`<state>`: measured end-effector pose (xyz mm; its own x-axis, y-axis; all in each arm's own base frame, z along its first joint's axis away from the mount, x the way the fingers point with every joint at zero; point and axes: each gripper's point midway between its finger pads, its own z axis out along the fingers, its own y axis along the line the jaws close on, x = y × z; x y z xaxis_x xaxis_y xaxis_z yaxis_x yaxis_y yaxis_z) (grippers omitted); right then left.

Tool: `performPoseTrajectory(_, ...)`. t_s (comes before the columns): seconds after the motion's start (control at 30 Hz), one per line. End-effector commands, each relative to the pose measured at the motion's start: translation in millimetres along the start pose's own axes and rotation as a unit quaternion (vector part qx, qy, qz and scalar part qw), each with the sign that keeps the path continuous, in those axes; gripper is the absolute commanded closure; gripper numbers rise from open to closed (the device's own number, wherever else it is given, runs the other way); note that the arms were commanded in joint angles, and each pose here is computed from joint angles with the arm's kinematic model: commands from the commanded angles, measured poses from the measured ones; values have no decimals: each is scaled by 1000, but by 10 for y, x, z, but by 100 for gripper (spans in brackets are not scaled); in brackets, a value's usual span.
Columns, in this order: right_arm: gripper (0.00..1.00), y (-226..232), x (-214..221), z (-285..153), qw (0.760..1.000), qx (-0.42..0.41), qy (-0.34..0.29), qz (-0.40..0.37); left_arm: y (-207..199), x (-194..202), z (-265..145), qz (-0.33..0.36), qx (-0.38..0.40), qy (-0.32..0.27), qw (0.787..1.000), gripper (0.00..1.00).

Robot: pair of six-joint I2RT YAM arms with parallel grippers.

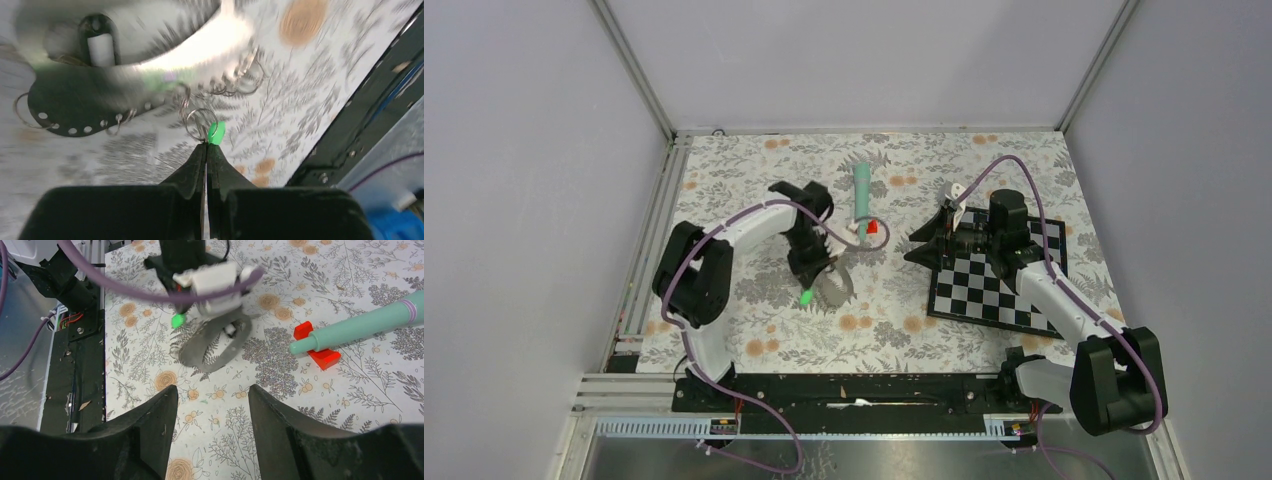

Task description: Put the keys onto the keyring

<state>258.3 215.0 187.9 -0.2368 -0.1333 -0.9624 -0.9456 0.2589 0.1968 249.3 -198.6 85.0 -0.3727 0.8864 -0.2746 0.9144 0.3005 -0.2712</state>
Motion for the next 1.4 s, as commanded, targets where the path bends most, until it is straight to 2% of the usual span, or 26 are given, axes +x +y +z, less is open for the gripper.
performPoseTrajectory(0.0,39,-31,-122,-42,999,11,-9,-33,26,666,201,-5,-10,96,995,100)
performPoseTrajectory(0.17,38,-38,-111,-51,999,14,-9,-38,9,1103,227,-19,-17,163,986,100)
performPoseTrajectory(0.23,38,-44,-105,-53,999,15,-9,-39,-45,1091,253,-4,-16,174,985,100)
performPoseTrajectory(0.27,38,-41,-108,-55,999,15,-10,-40,10,1143,224,-20,-18,171,985,100)
performPoseTrajectory(0.3,38,-39,-107,-55,999,15,-10,-40,149,943,123,-14,-41,145,988,100)
performPoseTrajectory(0.33,38,-36,-110,-57,999,15,-10,-41,37,1115,214,-24,-20,167,986,100)
performPoseTrajectory(0.43,38,-25,-121,-62,999,14,-12,-42,27,1133,245,-33,-12,173,984,99)
performPoseTrajectory(0.73,38,-27,-117,-65,999,15,-11,-46,114,835,237,-41,-19,124,991,70)
performPoseTrajectory(0.83,37,-26,-119,-67,999,16,-11,-46,172,771,151,-35,-37,117,992,50)
performPoseTrajectory(0.93,37,-35,-125,-63,999,16,-11,-45,189,584,41,-17,-44,80,996,42)
performPoseTrajectory(1.1,37,-53,-127,-63,999,16,-9,-41,174,245,36,-3,-34,19,999,39)
performPoseTrajectory(1.37,37,-98,-285,-163,999,30,-6,-37,178,55,385,35,-56,9,998,42)
